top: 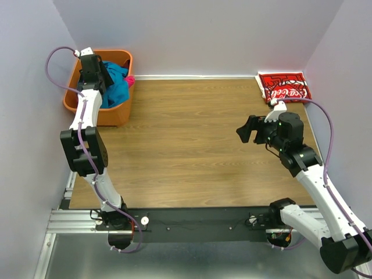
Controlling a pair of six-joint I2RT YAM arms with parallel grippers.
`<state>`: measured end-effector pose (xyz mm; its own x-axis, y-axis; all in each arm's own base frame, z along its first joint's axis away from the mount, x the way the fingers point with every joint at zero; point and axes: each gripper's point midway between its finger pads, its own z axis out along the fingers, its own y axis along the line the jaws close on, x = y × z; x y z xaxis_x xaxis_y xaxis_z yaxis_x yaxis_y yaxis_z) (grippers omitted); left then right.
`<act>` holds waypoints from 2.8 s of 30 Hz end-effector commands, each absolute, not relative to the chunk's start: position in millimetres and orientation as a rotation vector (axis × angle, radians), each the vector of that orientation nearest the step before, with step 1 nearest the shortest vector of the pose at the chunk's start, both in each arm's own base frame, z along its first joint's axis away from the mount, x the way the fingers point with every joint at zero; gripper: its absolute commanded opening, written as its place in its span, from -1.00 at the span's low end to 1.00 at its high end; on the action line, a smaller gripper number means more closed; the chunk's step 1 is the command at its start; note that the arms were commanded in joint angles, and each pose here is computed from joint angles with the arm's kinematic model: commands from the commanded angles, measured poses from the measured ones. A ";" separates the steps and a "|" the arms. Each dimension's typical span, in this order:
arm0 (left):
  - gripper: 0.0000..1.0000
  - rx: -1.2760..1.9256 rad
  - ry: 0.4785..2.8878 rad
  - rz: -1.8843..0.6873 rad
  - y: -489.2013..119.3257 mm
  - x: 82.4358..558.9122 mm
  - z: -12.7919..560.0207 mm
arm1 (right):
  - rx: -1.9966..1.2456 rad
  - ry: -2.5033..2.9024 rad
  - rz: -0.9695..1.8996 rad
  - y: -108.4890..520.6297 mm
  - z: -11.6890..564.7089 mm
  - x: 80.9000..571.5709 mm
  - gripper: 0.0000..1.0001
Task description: Fold and stack the t-shirts
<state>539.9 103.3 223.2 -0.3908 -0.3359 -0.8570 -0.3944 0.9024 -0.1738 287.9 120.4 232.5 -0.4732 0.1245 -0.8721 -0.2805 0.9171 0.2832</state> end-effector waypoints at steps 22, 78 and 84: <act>-1.00 -0.529 1.596 0.195 122.6 540.3 398.3 | -0.103 1.967 0.516 122.2 238.6 276.9 1.00; 0.20 -0.496 1.892 0.083 60.3 492.2 276.2 | -0.168 1.944 0.556 125.1 240.8 257.1 1.00; 0.12 -0.470 1.859 0.158 68.4 485.6 265.7 | -0.168 1.958 0.558 126.1 237.2 258.5 1.00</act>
<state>479.6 53.9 241.9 -0.3792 -0.2762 -0.8831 -0.3544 0.9250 -0.1371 262.5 123.2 244.1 -0.4145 0.1338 -0.9002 -0.3545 0.8873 0.2951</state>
